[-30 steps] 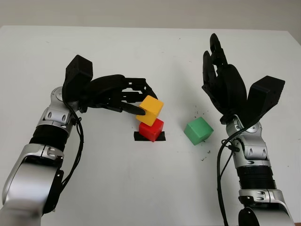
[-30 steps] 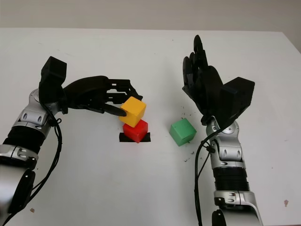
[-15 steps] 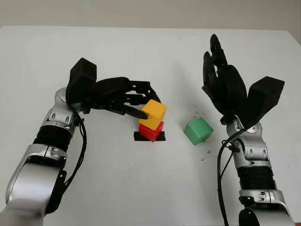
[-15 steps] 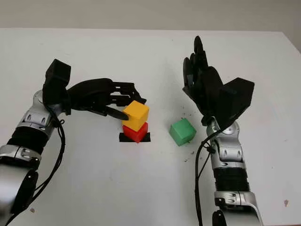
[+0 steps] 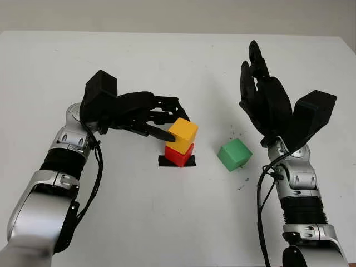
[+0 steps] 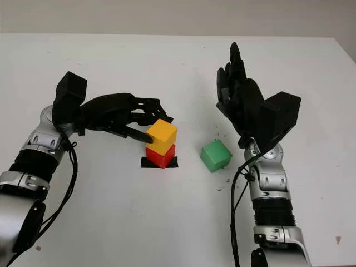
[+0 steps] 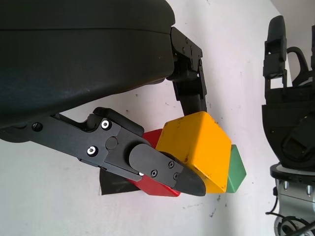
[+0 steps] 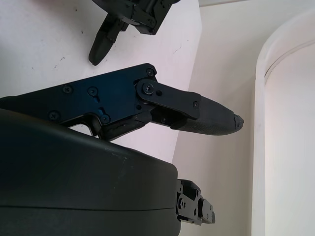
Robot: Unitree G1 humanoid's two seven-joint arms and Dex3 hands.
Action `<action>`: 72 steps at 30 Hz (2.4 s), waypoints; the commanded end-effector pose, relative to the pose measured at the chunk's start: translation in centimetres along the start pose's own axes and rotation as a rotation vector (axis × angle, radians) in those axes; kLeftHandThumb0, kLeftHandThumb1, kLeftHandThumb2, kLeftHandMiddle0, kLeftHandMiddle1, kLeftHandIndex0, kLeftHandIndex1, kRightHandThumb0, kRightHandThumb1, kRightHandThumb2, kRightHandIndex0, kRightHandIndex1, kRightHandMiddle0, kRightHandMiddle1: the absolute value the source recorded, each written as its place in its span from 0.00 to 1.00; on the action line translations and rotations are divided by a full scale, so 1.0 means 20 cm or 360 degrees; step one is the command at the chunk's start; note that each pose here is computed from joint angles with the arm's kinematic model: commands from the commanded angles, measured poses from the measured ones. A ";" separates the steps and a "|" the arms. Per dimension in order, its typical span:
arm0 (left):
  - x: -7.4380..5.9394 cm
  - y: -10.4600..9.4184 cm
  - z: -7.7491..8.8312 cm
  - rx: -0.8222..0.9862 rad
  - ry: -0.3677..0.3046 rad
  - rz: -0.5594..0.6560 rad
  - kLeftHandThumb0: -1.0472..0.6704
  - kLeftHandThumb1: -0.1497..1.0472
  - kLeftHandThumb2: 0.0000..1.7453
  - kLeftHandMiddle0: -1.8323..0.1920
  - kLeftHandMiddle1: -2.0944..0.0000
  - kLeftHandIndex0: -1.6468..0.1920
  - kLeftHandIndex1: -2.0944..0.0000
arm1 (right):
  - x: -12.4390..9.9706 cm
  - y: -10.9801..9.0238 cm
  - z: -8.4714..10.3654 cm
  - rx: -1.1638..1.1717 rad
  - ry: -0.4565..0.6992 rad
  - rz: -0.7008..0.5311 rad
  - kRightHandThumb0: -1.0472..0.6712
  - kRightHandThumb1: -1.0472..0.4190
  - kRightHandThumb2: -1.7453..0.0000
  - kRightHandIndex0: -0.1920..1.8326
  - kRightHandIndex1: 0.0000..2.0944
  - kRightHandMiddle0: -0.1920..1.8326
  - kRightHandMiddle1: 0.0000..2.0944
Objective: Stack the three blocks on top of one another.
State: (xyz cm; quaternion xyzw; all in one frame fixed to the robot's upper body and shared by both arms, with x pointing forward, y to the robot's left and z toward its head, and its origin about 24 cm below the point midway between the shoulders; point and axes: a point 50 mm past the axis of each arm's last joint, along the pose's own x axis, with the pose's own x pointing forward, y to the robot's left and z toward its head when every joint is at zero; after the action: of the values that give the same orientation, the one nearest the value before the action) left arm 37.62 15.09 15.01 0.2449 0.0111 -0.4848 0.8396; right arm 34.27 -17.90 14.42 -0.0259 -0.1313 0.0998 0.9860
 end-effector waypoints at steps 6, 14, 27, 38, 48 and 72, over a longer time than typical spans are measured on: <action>-0.03 0.02 0.01 0.0039 0.0059 -0.0023 0.26 0.90 0.03 0.84 0.98 0.67 0.47 | -0.01 -0.02 0.02 -0.0024 -0.0025 -0.0004 0.22 0.00 0.61 0.00 0.00 0.00 0.00; -0.10 0.02 0.02 -0.0063 0.0109 -0.0092 0.30 0.86 0.02 0.87 0.99 0.64 0.45 | 0.00 -0.02 0.02 -0.0008 -0.0019 -0.0006 0.21 0.00 0.61 0.00 0.00 0.00 0.00; -0.19 0.03 0.04 0.0127 -0.0001 -0.0092 0.24 0.88 0.03 0.95 0.98 0.83 0.77 | 0.00 -0.03 0.03 -0.0015 -0.0013 0.0012 0.22 0.00 0.61 0.00 0.00 0.00 0.00; -0.17 0.01 0.03 0.0257 -0.0106 0.0156 0.17 0.94 0.04 0.99 0.98 0.95 0.97 | 0.00 -0.02 0.03 -0.0007 -0.0018 0.0015 0.21 0.00 0.62 0.00 0.00 0.00 0.00; -0.18 0.02 0.06 0.0235 -0.0155 0.0364 0.16 0.94 0.03 0.99 0.97 0.94 0.97 | 0.00 -0.02 0.03 0.0018 -0.0020 0.0006 0.21 0.00 0.63 0.00 0.00 0.00 0.00; -0.79 -0.30 0.69 0.1691 0.0399 0.0165 0.25 0.76 0.03 0.89 0.97 0.66 0.92 | -0.01 -0.01 0.03 -0.0029 -0.0016 0.0017 0.22 0.00 0.61 0.00 0.00 0.00 0.00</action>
State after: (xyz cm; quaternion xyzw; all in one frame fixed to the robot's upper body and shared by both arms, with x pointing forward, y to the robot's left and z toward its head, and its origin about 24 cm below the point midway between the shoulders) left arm 21.78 19.85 28.95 0.6711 -0.1512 -0.3455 0.6382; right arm 34.09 -18.04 14.73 -0.0316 -0.1308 0.1042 0.9854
